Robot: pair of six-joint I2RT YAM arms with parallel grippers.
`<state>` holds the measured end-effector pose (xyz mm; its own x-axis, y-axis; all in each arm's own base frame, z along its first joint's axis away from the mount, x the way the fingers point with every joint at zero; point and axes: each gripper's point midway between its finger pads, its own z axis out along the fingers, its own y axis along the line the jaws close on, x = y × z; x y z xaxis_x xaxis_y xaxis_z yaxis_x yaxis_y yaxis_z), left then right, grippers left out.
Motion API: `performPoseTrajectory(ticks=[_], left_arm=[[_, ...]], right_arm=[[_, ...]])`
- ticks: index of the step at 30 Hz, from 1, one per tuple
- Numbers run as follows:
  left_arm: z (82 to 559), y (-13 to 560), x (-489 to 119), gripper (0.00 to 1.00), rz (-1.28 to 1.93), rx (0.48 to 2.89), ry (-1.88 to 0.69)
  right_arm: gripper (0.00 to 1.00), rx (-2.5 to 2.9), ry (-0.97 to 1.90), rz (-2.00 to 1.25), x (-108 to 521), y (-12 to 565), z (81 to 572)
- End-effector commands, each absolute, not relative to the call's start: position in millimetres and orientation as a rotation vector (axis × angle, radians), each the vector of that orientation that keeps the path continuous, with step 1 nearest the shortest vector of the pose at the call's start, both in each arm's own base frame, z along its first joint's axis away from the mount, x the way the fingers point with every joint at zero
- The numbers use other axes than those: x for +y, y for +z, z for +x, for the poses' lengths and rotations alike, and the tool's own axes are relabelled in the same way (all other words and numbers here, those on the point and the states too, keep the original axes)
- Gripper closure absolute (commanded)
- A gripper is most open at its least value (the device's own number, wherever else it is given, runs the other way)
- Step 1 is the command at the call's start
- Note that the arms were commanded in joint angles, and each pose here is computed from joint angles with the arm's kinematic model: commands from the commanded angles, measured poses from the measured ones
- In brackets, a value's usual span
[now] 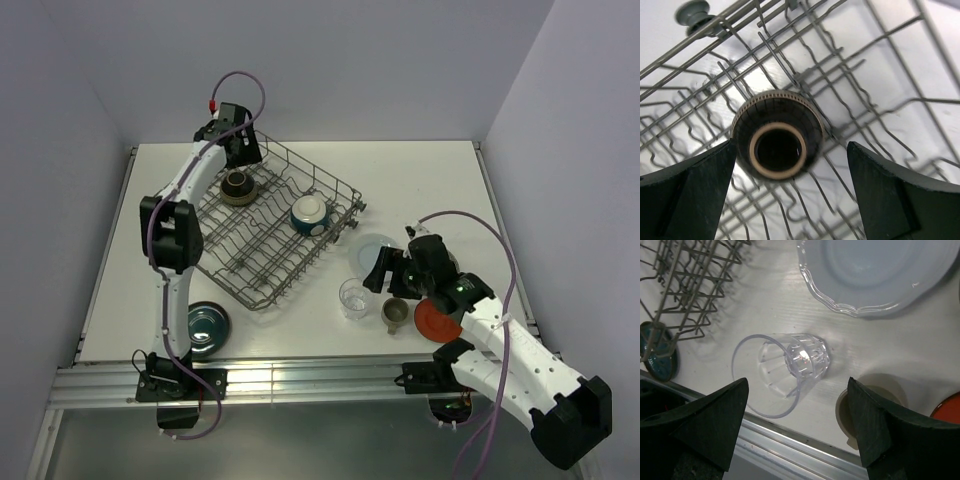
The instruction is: Load the mixed dishes into the dish rack
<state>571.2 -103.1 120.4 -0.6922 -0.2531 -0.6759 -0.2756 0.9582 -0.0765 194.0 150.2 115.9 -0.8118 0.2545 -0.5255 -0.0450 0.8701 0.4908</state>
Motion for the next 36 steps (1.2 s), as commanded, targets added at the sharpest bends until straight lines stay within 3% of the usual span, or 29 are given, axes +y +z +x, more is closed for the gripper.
performPoseTrajectory(ticks=[1, 8, 14, 23, 29, 36], left_arm=[[555.0, 224.6, -119.7, 0.02, -0.393, 2.198, -0.133], [472.6, 269.8, -149.3, 0.04, -0.372, 2.139, -0.335], [394.2, 269.4, -171.2, 0.05, -0.327, 2.14, -0.508], [328.4, 275.7, -171.8, 0.05, -0.286, 2.139, -0.588], [297.0, 274.4, -194.7, 0.01, -0.174, 2.157, -0.802], [253.2, 281.1, -256.3, 0.01, 0.055, 2.082, -1.389]], right_arm=[[0.14, 2.465, 0.582, 0.214, 142.7, 101.6, 192.6], [0.32, 2.487, 0.588, 0.23, 152.8, 91.1, 199.9], [0.41, 2.531, 0.548, 0.183, 167.1, 81.6, 196.3], [1.0, 2.526, 0.486, 0.185, 171.6, 83.3, 195.8], [1.0, 2.402, 0.623, 0.178, 175.4, 143.3, 190.2], [1.0, 2.252, 1.076, -0.012, 217.5, 234.8, 168.7]])
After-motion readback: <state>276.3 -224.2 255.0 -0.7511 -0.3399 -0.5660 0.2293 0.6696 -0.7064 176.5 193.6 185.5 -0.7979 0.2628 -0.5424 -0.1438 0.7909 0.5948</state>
